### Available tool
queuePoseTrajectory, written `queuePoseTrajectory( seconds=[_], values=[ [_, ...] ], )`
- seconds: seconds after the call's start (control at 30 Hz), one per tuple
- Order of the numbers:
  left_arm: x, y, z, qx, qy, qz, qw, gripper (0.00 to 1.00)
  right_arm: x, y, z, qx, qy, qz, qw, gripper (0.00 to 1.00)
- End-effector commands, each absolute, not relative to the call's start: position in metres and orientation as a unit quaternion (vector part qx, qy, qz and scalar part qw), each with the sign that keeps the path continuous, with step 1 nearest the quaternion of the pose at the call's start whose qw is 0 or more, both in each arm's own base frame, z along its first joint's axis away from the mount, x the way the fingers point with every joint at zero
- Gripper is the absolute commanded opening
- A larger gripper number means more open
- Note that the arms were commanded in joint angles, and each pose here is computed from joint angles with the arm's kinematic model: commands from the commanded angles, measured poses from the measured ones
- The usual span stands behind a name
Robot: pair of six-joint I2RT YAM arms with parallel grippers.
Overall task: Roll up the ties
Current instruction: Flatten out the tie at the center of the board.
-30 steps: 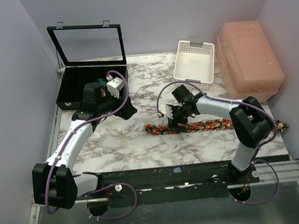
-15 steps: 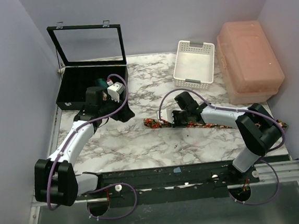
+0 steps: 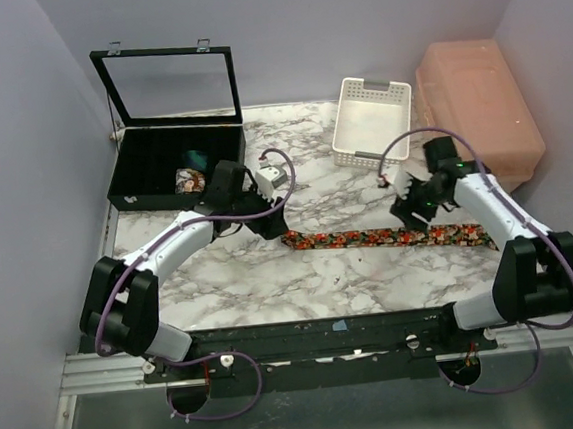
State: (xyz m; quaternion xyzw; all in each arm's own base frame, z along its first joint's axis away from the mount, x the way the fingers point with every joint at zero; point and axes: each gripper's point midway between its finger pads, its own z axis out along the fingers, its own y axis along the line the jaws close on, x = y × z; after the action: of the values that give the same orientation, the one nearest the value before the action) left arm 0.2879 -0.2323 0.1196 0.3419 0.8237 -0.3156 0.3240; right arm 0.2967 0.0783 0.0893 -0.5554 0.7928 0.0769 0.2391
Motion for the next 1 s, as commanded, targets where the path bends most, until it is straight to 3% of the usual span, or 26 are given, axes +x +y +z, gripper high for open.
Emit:
queuePoseTrajectory(
  seconds=[0.0, 0.17, 0.27, 0.5, 0.97],
  values=[
    [0.299, -0.253, 0.121, 0.369, 0.810, -0.311, 0.333, 0.58, 0.239, -0.013, 0.083, -0.464, 0.873, 0.055, 0.138, 0.64],
    [0.303, -0.268, 0.122, 0.375, 0.805, -0.328, 0.324, 0.58, 0.252, -0.077, 0.075, -0.359, 0.916, -0.077, 0.164, 0.41],
    [0.306, -0.270, 0.122, 0.382, 0.801, -0.327, 0.324, 0.58, 0.265, -0.085, 0.069, -0.315, 0.924, -0.106, 0.188, 0.34],
    [0.306, -0.267, 0.117, 0.394, 0.802, -0.315, 0.321, 0.58, 0.273, -0.094, 0.027, -0.278, 0.940, -0.115, 0.163, 0.33],
    [0.295, -0.267, 0.107, 0.376, 0.810, -0.332, 0.304, 0.58, 0.248, -0.177, 0.012, -0.395, 0.887, -0.213, 0.109, 0.32]
  ],
)
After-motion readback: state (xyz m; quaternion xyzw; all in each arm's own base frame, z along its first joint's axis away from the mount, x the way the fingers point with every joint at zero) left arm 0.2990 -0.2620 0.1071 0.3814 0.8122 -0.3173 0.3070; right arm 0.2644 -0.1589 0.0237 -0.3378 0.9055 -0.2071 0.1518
